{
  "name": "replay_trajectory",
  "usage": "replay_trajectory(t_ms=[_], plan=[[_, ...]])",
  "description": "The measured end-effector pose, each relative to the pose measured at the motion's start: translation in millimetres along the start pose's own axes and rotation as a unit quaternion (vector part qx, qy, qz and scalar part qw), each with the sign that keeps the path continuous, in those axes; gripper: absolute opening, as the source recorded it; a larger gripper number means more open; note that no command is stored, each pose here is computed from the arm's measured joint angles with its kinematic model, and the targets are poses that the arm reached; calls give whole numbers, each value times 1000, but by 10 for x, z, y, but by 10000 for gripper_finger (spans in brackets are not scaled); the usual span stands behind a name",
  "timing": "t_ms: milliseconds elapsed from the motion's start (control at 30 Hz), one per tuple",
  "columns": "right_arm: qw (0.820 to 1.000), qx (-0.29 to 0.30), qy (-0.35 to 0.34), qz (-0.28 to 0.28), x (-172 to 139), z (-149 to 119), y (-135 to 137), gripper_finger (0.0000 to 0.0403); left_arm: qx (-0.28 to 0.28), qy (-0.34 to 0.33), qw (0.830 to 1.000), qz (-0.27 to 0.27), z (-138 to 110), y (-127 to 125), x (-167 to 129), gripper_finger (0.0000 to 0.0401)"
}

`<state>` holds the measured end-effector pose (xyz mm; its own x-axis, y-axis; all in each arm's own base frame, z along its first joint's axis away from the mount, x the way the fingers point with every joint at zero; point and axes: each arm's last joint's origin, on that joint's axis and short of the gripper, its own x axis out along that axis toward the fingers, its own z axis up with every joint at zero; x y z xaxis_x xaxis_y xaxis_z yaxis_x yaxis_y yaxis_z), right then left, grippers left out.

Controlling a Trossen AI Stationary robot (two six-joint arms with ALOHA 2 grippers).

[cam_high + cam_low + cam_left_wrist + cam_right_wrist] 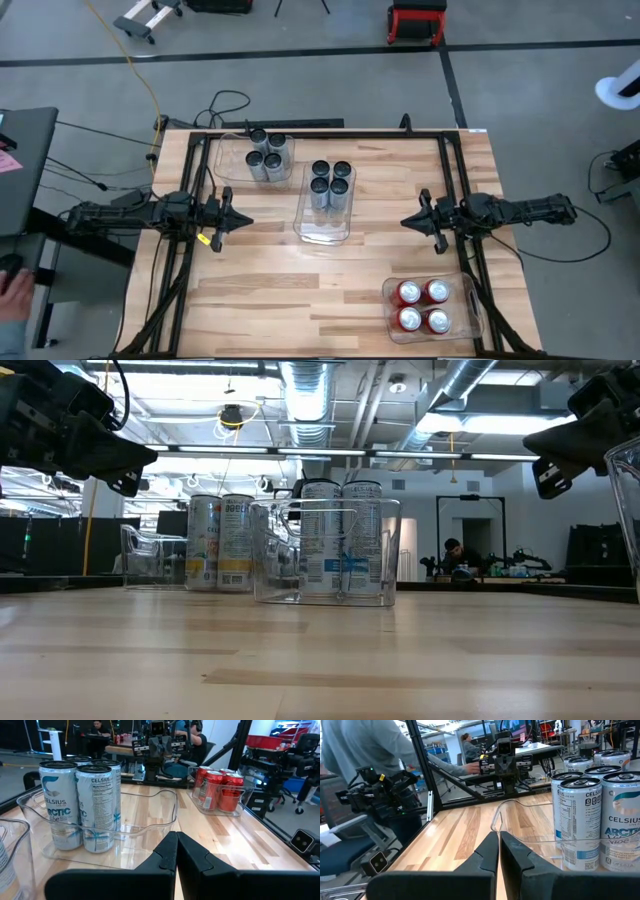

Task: Sort soda cans
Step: Return to Home Position

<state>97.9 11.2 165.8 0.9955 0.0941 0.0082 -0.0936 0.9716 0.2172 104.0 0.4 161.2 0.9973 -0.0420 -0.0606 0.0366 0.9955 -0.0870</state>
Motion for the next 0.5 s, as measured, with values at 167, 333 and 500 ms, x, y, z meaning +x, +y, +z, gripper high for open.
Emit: replay_trajectory(t_ms=[167,333,500], plan=[[1000,0,0,0,0,0,0,36,0,0,1000,0,0,0,0,0],[1000,0,0,0,0,0,0,36,0,0,1000,0,0,0,0,0],[1000,0,0,0,0,0,0,36,0,0,1000,0,0,0,0,0]])
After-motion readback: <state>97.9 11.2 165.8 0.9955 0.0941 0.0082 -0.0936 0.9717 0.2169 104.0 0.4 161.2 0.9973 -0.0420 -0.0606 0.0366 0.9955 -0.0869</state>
